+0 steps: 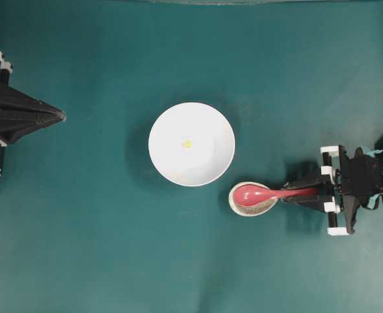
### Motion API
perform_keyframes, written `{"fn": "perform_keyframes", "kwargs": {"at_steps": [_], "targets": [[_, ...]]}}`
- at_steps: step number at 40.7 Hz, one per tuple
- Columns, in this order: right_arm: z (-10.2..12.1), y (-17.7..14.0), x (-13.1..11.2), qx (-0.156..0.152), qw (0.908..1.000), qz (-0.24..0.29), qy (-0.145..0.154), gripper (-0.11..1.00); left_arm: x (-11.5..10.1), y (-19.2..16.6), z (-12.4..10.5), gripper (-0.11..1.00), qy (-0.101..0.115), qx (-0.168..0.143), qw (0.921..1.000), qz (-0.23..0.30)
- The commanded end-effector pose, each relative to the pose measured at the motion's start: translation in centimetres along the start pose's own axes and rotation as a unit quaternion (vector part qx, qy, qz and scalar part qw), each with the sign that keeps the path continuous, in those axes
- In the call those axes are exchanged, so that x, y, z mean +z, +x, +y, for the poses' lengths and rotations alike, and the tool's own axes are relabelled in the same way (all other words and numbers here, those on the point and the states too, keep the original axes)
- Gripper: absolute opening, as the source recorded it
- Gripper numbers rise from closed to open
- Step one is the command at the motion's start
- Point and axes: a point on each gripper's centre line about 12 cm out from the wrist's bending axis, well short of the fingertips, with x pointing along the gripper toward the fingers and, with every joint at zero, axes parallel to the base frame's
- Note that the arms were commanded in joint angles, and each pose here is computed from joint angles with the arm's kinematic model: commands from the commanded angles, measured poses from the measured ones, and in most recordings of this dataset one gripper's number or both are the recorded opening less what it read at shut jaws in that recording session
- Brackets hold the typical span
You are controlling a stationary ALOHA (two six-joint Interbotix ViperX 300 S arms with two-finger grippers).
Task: Scoop the yellow hexagonal prism block from the bowl with a spoon using the right arm.
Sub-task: 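Close the right gripper on the pink spoon handle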
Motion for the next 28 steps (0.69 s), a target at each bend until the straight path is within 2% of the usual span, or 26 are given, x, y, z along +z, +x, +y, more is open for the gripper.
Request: {"fn": "perform_keyframes", "kwargs": {"at_steps": [1, 12, 20, 28], "targets": [[0.21, 0.06, 0.40, 0.003, 0.9999, -0.011, 0.004, 0.23, 1.00, 0.34, -0.01, 0.00, 0.001, 0.000, 0.9999, -0.014], [0.50, 0.09, 1.24, 0.009, 0.9996, -0.021, 0.017, 0.22, 1.03, 0.35, 0.00, 0.00, 0.000, 0.000, 0.9999, -0.013], [0.58, 0.01, 1.00, 0.009, 0.9997, 0.005, 0.023, 0.22, 1.01, 0.35, 0.00, 0.00, 0.000, 0.000, 0.9999, -0.012], [0.41, -0.07, 1.04, 0.005, 0.9994, 0.008, 0.033, 0.22, 1.07, 0.36, -0.01, 0.00, 0.001, 0.000, 0.9999, -0.013]]}}
